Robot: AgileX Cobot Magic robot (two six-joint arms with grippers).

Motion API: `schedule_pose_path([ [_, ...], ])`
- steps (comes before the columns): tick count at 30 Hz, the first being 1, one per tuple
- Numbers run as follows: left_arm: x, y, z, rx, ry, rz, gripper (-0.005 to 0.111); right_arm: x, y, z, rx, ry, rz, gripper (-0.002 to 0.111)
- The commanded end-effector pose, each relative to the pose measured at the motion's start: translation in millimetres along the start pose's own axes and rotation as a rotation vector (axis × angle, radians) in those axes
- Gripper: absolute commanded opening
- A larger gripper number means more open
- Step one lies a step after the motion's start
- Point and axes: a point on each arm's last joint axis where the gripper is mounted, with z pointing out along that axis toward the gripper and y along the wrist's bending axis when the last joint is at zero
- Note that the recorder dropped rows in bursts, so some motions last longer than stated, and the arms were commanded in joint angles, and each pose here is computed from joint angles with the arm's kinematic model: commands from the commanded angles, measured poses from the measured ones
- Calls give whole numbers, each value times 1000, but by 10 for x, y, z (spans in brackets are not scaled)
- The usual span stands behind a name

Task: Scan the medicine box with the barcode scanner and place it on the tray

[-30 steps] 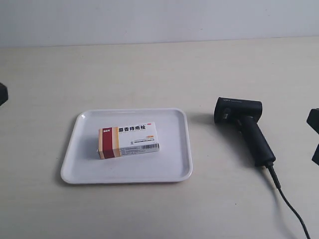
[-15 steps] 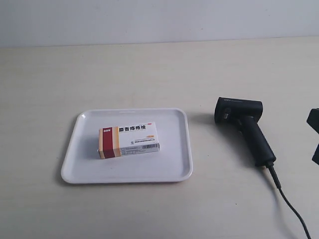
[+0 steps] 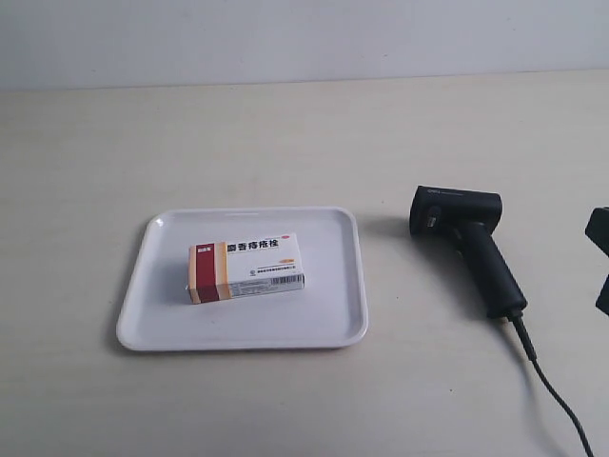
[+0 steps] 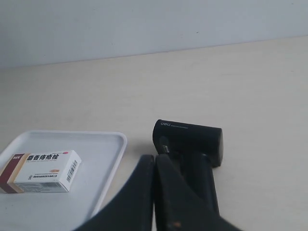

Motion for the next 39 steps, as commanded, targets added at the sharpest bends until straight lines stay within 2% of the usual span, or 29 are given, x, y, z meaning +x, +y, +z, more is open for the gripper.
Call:
schedule_pose_path([
  [1, 47, 12, -62, -65, -41, -28, 3, 12, 3, -5, -7, -1, -4, 0],
  [4, 53, 6, -65, -61, -44, -23, 3, 12, 3, -5, -7, -1, -4, 0],
  [13, 76, 79, -78, -143, -20, 6, 3, 12, 1, -5, -5, -1, -6, 0],
  [17, 62, 64, -94, -132, -42, -13, 3, 12, 3, -5, -7, -1, -6, 0],
  [20, 92, 24, -90, -86, -8, 17, 3, 12, 1, -5, -5, -1, -6, 0],
  [31, 275, 83, -115, -167, 180, -154, 3, 12, 1, -5, -6, -1, -6, 0],
  [39, 299, 98, -122, -185, 207, -148, 3, 12, 1, -5, -6, -1, -6, 0],
])
